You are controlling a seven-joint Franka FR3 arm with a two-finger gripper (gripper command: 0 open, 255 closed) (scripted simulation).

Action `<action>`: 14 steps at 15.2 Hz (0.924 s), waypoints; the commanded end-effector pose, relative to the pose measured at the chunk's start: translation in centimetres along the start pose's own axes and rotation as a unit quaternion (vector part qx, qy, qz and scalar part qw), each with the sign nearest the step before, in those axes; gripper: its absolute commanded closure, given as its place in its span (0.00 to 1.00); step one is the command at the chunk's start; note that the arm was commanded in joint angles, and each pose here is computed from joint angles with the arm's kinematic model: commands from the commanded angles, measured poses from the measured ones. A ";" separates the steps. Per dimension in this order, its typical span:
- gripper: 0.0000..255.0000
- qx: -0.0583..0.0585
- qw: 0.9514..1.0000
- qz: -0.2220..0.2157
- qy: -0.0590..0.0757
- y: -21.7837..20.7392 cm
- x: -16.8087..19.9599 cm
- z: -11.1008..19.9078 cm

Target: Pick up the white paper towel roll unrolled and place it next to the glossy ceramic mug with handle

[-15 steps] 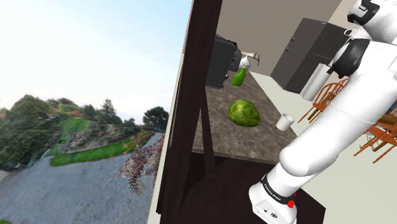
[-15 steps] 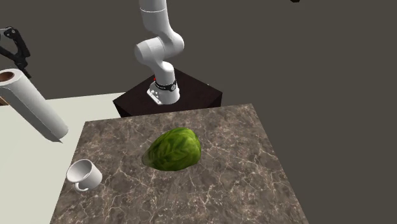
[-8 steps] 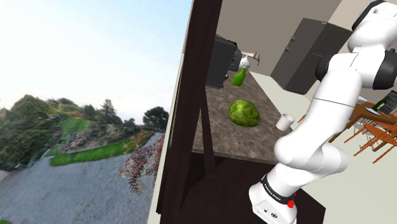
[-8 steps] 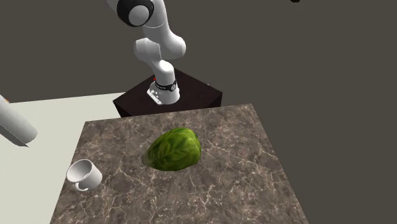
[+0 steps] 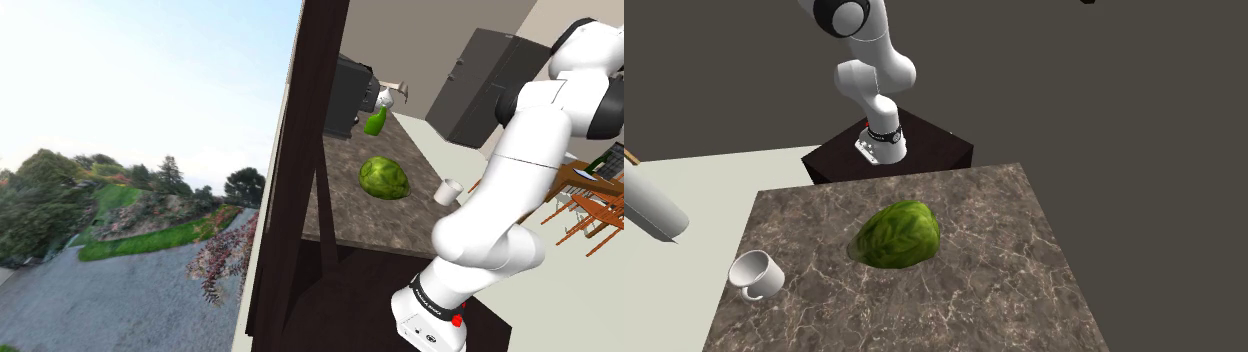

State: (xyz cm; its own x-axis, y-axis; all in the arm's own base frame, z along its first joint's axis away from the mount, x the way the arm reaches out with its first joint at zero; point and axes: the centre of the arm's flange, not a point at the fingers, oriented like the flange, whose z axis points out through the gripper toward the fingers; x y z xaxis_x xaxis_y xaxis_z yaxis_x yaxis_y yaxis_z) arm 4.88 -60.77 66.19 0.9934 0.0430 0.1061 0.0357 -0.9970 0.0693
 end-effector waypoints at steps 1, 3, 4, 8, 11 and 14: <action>1.00 0.000 1.000 0.000 0.000 -0.1 0.0 1.1; 1.00 0.000 1.000 0.000 0.000 -0.2 -0.1 2.2; 1.00 0.000 1.000 0.000 0.000 -0.2 -0.1 2.7; 1.00 0.000 1.000 0.000 0.000 -0.3 -0.4 4.8; 1.00 0.000 1.000 0.000 0.000 -0.4 -0.5 6.4; 1.00 0.000 1.000 0.000 0.000 -0.6 -0.7 7.9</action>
State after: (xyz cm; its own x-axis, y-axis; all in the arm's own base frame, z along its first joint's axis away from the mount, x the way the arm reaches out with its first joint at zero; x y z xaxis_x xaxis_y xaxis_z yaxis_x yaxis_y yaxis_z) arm 5.05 -60.76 58.79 0.9934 0.0434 0.1057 0.0361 -0.9969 0.0694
